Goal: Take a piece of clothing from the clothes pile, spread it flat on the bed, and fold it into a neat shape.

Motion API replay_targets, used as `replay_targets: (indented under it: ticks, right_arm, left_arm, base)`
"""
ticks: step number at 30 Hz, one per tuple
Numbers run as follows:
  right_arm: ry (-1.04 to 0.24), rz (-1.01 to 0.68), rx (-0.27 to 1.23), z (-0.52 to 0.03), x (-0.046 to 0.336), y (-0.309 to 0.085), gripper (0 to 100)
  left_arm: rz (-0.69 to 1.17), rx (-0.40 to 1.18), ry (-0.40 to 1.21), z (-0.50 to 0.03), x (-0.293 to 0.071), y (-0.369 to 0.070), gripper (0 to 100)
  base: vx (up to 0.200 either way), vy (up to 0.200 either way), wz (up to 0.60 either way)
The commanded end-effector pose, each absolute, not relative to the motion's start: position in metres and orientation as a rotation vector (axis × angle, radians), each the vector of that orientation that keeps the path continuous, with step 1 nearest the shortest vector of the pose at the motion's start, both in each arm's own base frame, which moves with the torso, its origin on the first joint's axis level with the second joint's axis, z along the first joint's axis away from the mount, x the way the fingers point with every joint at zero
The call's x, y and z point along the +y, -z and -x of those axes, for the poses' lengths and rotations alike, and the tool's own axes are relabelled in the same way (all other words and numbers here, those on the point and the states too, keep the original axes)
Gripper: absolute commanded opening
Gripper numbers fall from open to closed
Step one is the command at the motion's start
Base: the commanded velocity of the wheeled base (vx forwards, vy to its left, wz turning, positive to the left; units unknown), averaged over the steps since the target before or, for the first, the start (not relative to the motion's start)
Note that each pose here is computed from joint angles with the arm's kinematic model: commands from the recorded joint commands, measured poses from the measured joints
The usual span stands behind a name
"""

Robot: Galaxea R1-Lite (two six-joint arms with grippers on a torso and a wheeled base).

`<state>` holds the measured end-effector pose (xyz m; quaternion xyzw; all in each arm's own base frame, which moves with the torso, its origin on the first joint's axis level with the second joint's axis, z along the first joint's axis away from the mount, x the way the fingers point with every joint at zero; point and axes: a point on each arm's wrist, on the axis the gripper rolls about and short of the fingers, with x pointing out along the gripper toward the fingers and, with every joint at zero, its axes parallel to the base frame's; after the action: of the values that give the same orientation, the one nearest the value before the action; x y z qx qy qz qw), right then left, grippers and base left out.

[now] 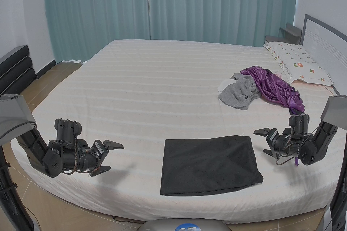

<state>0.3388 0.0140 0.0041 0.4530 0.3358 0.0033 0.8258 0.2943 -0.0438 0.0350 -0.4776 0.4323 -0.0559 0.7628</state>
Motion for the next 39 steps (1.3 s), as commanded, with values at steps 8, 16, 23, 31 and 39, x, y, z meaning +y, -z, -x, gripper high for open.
replay_targets:
  ticks: [8, 16, 23, 31, 39]
  right_arm:
    - [0.033, -1.106, 0.674, -0.292, 0.007, -0.012, 100]
    - [0.046, -1.117, 0.680, -0.296, 0.005, 0.003, 100]
    - [0.050, -1.121, 0.687, -0.294, 0.005, 0.004, 100]
    - [0.050, -1.120, 0.690, -0.294, 0.005, 0.004, 100]
    - [0.046, -1.118, 0.697, -0.293, 0.008, 0.005, 100]
  left_arm:
    - [1.024, 0.965, 0.158, -0.280, -0.053, -0.032, 100]
    - [1.013, 0.964, 0.180, -0.276, -0.059, -0.031, 100]
    - [1.011, 0.967, 0.193, -0.274, -0.062, -0.034, 100]
    - [0.981, 0.917, 0.155, -0.283, -0.066, -0.034, 100]
    - [0.906, 0.873, 0.150, -0.307, -0.081, -0.027, 100]
  base:
    - [0.000, -0.050, 0.00]
    - [0.000, -0.200, 0.00]
    - [0.000, -0.200, 0.00]
    - [0.000, -0.100, 0.00]
    - [0.000, 0.000, 0.00]
